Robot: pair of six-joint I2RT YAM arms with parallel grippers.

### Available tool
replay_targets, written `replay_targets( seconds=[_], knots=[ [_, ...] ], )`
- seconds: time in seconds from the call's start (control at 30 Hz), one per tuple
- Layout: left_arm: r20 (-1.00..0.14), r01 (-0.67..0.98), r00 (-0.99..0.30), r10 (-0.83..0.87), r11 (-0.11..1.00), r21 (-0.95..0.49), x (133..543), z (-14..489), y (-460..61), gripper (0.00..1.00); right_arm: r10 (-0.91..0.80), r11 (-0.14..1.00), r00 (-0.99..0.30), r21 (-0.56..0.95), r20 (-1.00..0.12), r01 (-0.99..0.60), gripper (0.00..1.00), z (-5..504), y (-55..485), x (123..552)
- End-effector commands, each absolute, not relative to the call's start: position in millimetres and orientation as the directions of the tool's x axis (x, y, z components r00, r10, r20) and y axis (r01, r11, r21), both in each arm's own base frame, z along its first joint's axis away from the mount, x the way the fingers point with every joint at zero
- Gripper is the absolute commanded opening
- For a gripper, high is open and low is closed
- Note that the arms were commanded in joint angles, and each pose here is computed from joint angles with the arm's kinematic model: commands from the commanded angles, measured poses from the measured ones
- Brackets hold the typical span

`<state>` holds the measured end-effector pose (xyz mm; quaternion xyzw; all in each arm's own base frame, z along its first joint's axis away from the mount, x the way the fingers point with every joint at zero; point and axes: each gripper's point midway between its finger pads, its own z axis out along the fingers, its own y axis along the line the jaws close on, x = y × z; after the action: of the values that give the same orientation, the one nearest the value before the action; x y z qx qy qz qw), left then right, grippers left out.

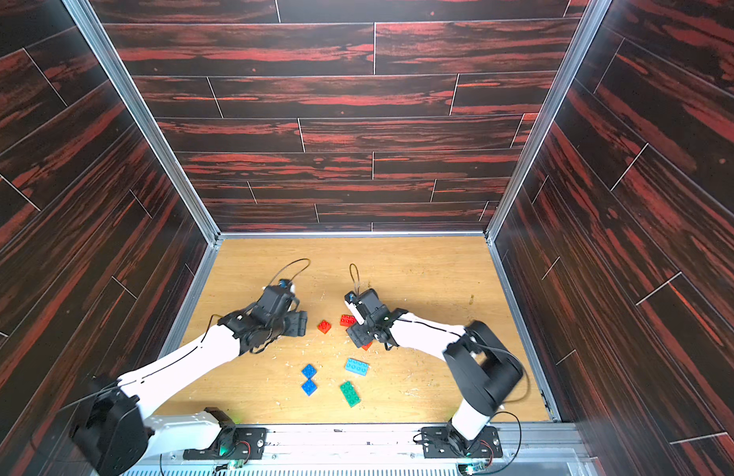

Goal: Assemble a heart with lego
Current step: Move the lego brick at the center of the board, then pick up the lego brick from the center of the board.

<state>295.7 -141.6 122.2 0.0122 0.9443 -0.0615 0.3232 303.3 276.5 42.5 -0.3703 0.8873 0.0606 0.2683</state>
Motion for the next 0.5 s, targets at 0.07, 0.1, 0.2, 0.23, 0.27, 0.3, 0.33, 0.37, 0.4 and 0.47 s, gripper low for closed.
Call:
replay_targets(
  seconds=[0.07, 0.1, 0.2, 0.23, 0.27, 0.3, 0.33, 0.37, 0.4, 0.47],
  knots=[
    [-0.647, -0.079, -0.733, -0.209, 0.971, -0.224, 301.0, 132.8, -133.1, 0.81, -0.676, 0.68, -0.524, -0.165, -0.519, -0.714, 0.83, 41.7, 290.7, 328.1],
    [-0.643, -0.09, -0.735, -0.217, 0.97, -0.225, 300.7, 132.3, -132.1, 0.81, -0.682, 0.673, -0.517, -0.168, -0.517, -0.72, 0.82, 39.3, 293.1, 330.3],
    [-0.635, -0.096, -0.739, -0.224, 0.968, -0.23, 301.4, 130.8, -133.0, 0.81, -0.695, 0.654, -0.509, -0.15, -0.508, -0.742, 0.78, 31.4, 302.9, 332.9],
    [-0.636, -0.103, -0.737, -0.229, 0.968, -0.229, 302.0, 130.1, -132.3, 0.81, -0.697, 0.65, -0.506, -0.149, -0.508, -0.745, 0.76, 29.7, 305.3, 334.2],
    [-0.636, -0.098, -0.737, -0.229, 0.967, -0.234, 302.5, 129.9, -133.7, 0.81, -0.699, 0.646, -0.502, -0.147, -0.51, -0.749, 0.73, 28.5, 308.0, 335.6],
    [-0.636, -0.098, -0.736, -0.231, 0.966, -0.237, 303.1, 130.3, -134.3, 0.81, -0.7, 0.641, -0.497, -0.145, -0.512, -0.754, 0.71, 28.1, 310.4, 336.8],
    [-0.636, -0.098, -0.735, -0.235, 0.965, -0.243, 303.5, 130.4, -135.1, 0.81, -0.704, 0.636, -0.493, -0.143, -0.511, -0.759, 0.68, 26.5, 312.4, 337.6],
    [-0.637, -0.093, -0.734, -0.237, 0.964, -0.251, 304.3, 130.9, -136.9, 0.81, -0.706, 0.629, -0.49, -0.137, -0.511, -0.765, 0.66, 26.0, 315.0, 338.0],
    [-0.637, -0.093, -0.734, -0.237, 0.963, -0.252, 304.4, 130.4, -137.1, 0.81, -0.707, 0.624, -0.488, -0.128, -0.512, -0.771, 0.63, 25.7, 317.4, 337.8],
    [-0.636, -0.096, -0.733, -0.241, 0.962, -0.254, 305.0, 129.9, -137.3, 0.8, -0.709, 0.618, -0.49, -0.111, -0.507, -0.778, 0.5, 25.1, 319.8, 336.3]
  ],
)
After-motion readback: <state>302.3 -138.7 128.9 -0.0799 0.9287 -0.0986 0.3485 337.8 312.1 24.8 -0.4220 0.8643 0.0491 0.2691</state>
